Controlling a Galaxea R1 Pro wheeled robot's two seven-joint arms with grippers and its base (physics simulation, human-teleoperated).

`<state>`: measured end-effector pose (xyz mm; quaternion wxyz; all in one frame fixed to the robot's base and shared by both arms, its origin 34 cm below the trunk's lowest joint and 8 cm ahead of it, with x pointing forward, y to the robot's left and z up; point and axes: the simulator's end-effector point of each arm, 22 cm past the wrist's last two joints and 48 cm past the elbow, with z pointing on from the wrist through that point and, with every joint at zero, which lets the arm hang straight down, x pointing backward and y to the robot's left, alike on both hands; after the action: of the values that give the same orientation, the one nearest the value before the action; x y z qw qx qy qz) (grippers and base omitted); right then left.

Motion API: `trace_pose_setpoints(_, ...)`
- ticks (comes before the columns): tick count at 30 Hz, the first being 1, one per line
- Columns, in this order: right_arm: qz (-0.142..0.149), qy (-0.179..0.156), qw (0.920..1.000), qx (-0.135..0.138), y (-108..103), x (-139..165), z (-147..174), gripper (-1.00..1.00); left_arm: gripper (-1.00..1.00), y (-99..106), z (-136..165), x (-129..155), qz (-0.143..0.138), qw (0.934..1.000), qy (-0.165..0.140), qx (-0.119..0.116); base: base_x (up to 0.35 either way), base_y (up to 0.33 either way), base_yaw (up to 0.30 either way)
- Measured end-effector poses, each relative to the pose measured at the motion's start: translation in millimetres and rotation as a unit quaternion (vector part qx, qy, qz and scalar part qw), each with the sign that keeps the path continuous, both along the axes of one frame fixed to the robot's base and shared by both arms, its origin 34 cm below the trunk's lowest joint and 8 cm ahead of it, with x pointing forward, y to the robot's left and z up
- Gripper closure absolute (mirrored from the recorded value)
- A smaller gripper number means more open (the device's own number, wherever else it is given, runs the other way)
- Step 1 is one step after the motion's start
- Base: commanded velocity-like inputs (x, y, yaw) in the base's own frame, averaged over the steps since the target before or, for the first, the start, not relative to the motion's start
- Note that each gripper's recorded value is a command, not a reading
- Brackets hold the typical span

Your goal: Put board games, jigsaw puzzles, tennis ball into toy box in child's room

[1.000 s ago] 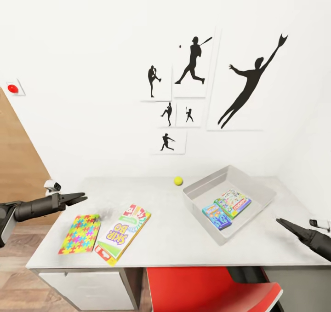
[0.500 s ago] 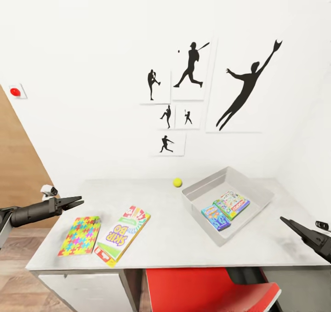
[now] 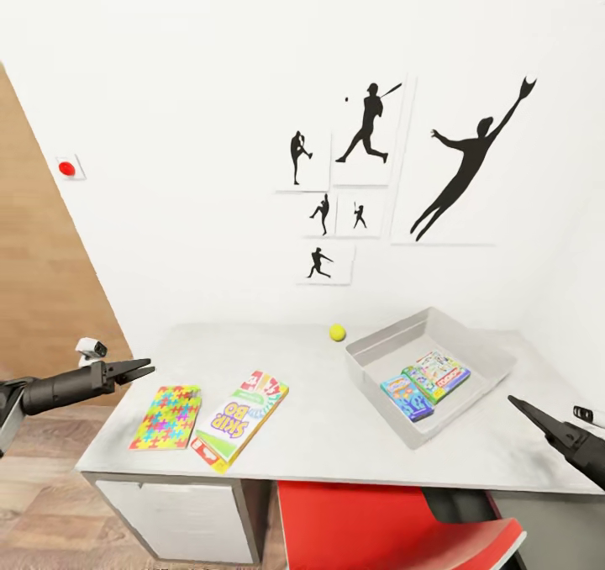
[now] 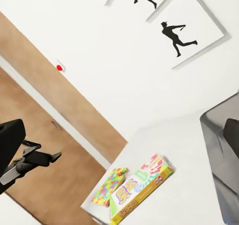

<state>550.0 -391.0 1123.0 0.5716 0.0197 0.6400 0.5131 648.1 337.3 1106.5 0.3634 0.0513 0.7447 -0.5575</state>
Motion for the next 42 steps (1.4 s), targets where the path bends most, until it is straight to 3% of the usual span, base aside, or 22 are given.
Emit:
trace_pose_setpoints(10, -0.035, -0.010, 0.9993, 0.002, -19.8, -3.1, 5.3, -1.00, -1.00, 2.1, 6.3, -1.1, 0.001, 1.0000, -0.006, 0.002, -0.003, 0.063, 0.194)
trace_pose_setpoints(42, -0.039, -0.014, 0.9991, 0.004, -23.4, -4.4, 7.1, -1.00, -1.00, 1.8, 10.0, -0.8, 0.000, 0.9999, -0.012, 0.004, 0.000, 0.002, 0.009)
